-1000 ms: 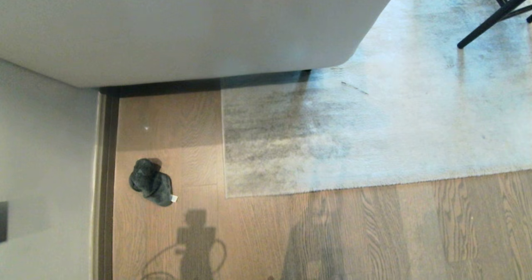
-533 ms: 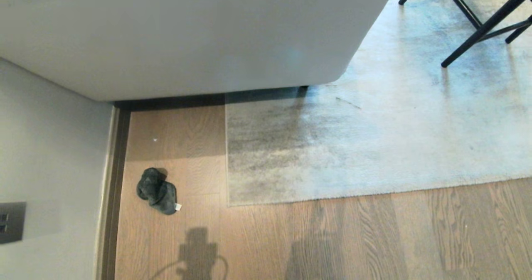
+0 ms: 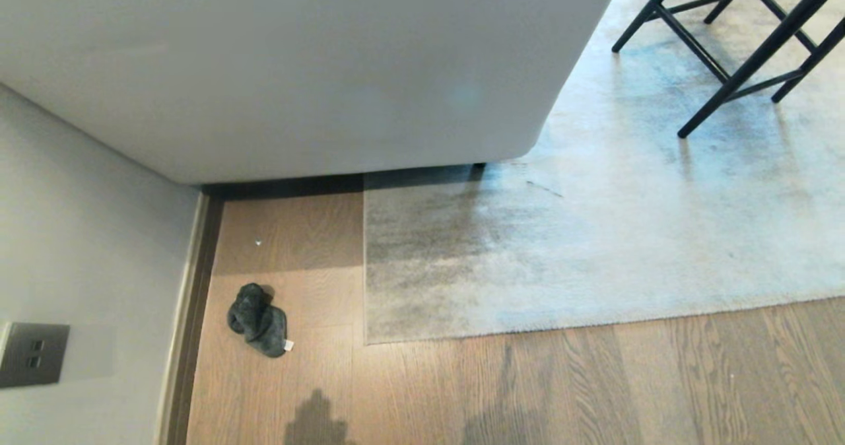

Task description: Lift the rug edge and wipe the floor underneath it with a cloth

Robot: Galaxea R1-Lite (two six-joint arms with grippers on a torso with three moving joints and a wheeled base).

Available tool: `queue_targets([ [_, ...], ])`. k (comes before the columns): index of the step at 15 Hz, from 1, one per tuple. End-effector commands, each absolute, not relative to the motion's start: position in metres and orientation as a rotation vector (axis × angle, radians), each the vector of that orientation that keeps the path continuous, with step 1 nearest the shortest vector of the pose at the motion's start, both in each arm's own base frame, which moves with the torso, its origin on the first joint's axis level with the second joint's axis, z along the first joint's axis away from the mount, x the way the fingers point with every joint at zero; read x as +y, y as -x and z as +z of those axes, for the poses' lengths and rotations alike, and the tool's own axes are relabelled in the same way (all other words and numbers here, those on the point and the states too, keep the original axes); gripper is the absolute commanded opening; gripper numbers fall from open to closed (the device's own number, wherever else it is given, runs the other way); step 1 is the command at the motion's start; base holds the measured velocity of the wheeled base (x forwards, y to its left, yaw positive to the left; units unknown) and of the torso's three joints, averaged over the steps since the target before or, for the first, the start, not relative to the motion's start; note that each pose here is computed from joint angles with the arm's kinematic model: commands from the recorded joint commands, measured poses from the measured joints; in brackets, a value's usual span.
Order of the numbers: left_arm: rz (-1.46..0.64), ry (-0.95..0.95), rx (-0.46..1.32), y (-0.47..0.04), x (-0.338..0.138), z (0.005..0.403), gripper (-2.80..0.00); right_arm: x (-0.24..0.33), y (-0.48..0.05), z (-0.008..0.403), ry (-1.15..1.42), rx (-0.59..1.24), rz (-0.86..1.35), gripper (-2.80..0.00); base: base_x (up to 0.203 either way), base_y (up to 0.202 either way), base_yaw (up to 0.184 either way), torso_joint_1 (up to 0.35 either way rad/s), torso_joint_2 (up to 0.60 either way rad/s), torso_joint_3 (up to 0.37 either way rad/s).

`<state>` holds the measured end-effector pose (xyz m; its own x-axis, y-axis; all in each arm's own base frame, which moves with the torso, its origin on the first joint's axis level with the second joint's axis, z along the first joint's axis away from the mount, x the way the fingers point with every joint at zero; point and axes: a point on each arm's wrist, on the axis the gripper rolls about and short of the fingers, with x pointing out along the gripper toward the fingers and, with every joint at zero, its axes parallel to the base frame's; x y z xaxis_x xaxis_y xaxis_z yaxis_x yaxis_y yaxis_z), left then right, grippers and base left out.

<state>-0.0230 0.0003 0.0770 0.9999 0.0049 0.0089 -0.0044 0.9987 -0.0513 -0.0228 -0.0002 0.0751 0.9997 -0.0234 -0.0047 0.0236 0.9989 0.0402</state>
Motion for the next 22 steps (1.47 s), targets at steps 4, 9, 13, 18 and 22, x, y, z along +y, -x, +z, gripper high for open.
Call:
queue_targets([
  [4, 0.006, 0.051, -0.009, 0.0230, 0.0004, 0.0770, -2.80, -0.0002, 0.0227, 0.0751, -0.040, 0.006, -0.025, -2.80, 0.000, 0.000, 0.000, 0.003, 0.00, 0.202],
  [9, 0.007, 0.052, -0.011, 0.0230, 0.0004, 0.0771, -2.80, -0.0002, 0.0228, 0.0755, -0.041, 0.004, -0.025, -2.80, 0.000, 0.000, 0.000, 0.001, 0.00, 0.203],
  [13, 0.006, 0.058, -0.011, 0.0230, 0.0003, 0.0771, -2.80, -0.0002, 0.0227, 0.0749, -0.040, 0.007, -0.025, -2.80, 0.000, 0.000, 0.000, 0.001, 0.00, 0.204],
  [18, 0.010, 0.057, -0.011, 0.0230, 0.0005, 0.0771, -2.80, -0.0002, 0.0228, 0.0754, -0.041, 0.004, -0.023, -2.80, 0.000, 0.000, 0.000, 0.001, 0.00, 0.205],
  [22, 0.010, 0.057, -0.011, 0.0230, 0.0005, 0.0771, -2.80, -0.0002, 0.0228, 0.0753, -0.041, 0.004, -0.024, -2.80, 0.000, 0.000, 0.000, 0.000, 0.00, 0.199],
])
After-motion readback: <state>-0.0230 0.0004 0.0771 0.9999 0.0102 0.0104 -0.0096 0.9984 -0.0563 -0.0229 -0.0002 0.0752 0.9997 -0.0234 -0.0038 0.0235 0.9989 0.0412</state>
